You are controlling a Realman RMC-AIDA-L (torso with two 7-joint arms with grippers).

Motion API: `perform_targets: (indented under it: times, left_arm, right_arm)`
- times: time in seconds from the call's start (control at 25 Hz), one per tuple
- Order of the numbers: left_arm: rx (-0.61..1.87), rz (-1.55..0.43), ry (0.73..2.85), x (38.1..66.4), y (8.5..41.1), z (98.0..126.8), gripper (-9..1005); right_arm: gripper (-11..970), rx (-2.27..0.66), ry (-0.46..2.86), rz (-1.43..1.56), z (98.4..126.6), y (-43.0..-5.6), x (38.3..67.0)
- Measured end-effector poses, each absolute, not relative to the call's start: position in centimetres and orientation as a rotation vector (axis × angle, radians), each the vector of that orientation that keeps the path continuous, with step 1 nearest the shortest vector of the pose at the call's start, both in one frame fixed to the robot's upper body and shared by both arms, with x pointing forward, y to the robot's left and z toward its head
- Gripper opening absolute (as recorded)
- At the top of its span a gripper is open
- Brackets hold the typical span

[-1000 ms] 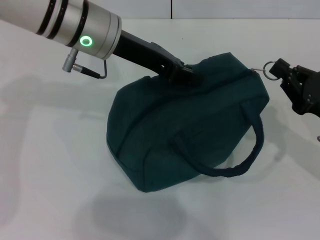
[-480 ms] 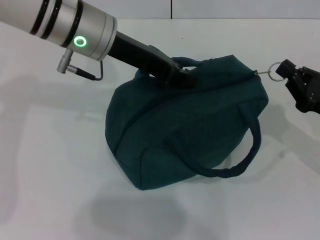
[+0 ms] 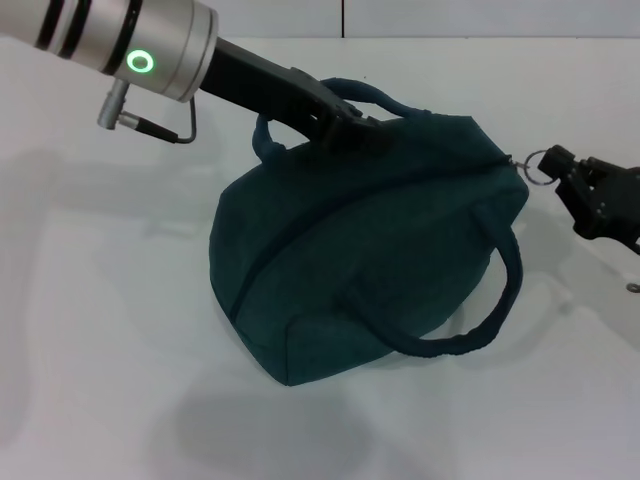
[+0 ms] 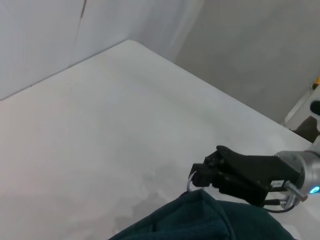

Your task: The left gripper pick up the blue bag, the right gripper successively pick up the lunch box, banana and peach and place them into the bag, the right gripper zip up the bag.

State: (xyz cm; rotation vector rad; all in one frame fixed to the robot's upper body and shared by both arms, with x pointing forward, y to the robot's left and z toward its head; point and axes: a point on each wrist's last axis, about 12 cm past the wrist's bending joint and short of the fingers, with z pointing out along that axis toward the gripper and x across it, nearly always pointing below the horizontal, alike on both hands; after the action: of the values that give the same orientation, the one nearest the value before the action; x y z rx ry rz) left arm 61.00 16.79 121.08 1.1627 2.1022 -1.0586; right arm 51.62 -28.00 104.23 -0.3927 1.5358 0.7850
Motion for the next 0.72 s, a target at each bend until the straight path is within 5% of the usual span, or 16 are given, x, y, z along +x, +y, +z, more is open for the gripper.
perform_targets:
  times: [0.72]
  left_arm:
    - [1.129, -1.056, 2.097, 61.2, 17.4, 121.4, 56]
  right_arm:
    - [15, -0.442, 1.664, 0.731, 103.0, -27.1, 52.8]
